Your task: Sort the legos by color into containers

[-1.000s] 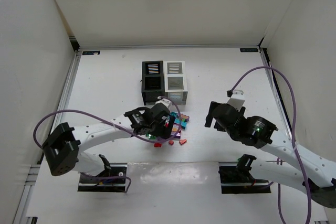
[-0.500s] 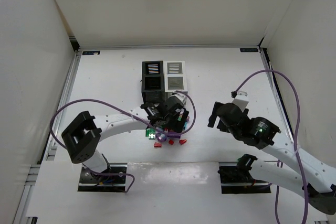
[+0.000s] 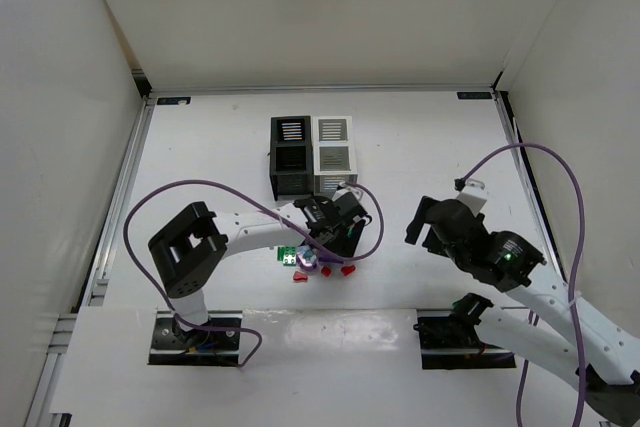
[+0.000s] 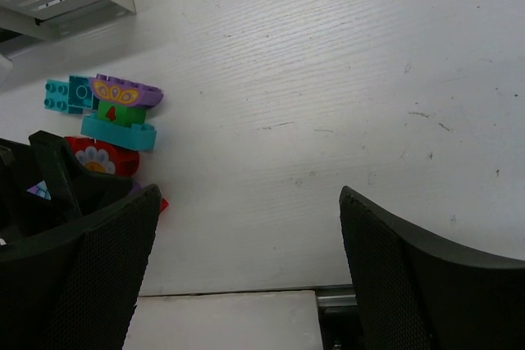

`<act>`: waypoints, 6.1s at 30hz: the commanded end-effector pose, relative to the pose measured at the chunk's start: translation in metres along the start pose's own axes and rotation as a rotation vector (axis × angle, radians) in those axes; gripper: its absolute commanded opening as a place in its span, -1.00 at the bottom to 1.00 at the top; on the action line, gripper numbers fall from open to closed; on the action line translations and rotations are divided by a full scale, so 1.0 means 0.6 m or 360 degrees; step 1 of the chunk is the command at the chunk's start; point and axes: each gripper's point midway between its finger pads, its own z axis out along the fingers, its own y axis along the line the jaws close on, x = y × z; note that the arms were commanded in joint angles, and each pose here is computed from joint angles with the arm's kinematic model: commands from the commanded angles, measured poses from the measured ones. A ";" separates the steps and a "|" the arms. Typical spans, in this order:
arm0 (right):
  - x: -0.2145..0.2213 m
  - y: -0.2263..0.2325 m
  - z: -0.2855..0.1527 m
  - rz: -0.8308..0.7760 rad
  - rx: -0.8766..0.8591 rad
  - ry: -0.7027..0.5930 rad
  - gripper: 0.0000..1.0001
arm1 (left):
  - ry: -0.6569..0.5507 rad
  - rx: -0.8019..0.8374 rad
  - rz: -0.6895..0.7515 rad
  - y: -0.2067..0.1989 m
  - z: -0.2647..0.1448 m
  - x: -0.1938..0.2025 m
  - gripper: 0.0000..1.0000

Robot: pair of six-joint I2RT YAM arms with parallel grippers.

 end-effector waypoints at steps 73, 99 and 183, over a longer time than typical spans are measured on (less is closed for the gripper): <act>-0.170 0.415 -0.208 -0.0862 -0.1977 -0.0703 0.44 | -0.1503 0.0310 -0.1473 0.061 -0.490 -0.258 0.18; -0.138 0.359 -0.200 -0.0845 -0.1886 -0.0583 -1.00 | -0.1623 0.0173 -0.1458 0.124 -0.526 -0.242 0.15; -0.186 0.566 0.218 -0.1065 -0.0898 -0.0229 -1.00 | -0.0469 -0.0498 -0.1337 0.350 -0.331 0.078 1.00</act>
